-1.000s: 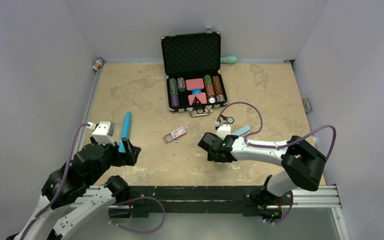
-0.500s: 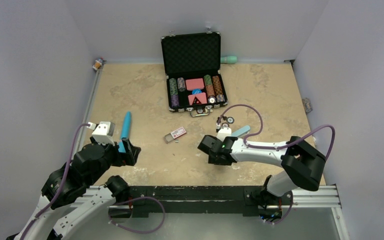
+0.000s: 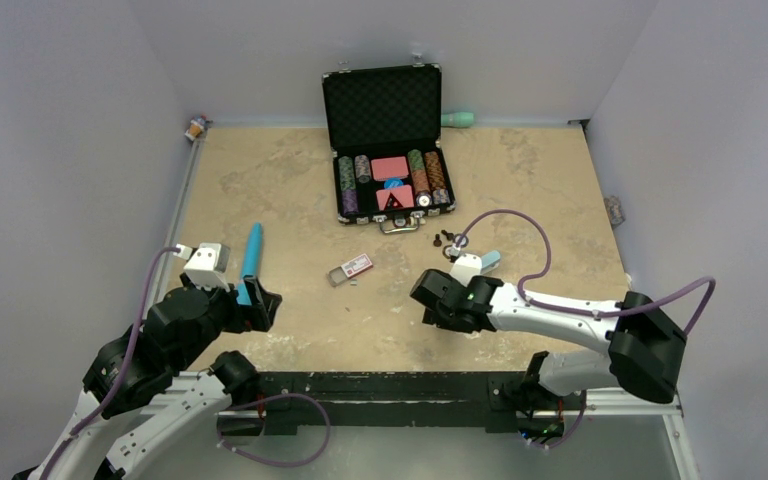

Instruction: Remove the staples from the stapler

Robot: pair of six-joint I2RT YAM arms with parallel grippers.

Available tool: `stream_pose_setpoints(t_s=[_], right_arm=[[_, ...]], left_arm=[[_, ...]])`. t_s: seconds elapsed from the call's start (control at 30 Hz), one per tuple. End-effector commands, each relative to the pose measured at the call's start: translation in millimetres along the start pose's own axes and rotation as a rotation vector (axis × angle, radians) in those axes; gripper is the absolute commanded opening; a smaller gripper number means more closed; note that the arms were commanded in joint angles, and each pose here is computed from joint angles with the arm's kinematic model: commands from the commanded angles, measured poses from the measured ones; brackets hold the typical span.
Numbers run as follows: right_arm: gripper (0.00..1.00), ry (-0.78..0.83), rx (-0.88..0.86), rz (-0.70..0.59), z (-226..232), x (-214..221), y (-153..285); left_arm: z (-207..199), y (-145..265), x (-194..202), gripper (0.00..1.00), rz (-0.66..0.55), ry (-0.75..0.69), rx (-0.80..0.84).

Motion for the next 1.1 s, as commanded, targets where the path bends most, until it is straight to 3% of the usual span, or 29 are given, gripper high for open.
stream_pose_setpoints(t_s=[0.0, 0.63, 0.83, 0.97, 1.07], right_arm=[[0.57, -0.033, 0.007, -0.012, 8.9, -2.8, -6.8], [0.46, 0.009, 0.116, -0.017, 2.8, 0.6, -29.1], [0.25, 0.015, 0.134, -0.017, 1.5, 1.5, -32.2], [0.03, 0.016, 0.131, -0.032, 1.5, -3.4, -28.0], [0.0, 0.034, 0.122, -0.054, 3.5, -10.9, -21.5]], left_arm=[[-2.4, -1.8, -6.0, 0.98, -0.027, -0.015, 0.01], [-2.9, -1.9, -6.1, 0.99, -0.027, -0.013, 0.012], [-2.7, -2.4, -6.0, 0.98, -0.024, -0.015, 0.008], [-2.5, -3.0, -5.8, 0.99, -0.024, -0.016, 0.005], [-2.4, -3.9, -5.3, 0.99, -0.019, -0.018, 0.002]])
Point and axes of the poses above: each gripper's point midway between its finger pads, its own y axis back along the fingers, its own z axis along the line the jaws close on, x = y × z, the point moved 1 cm from there along y, back along the fingers, and after that the axes turned 8 degrees about y, right-handed, at the moved point
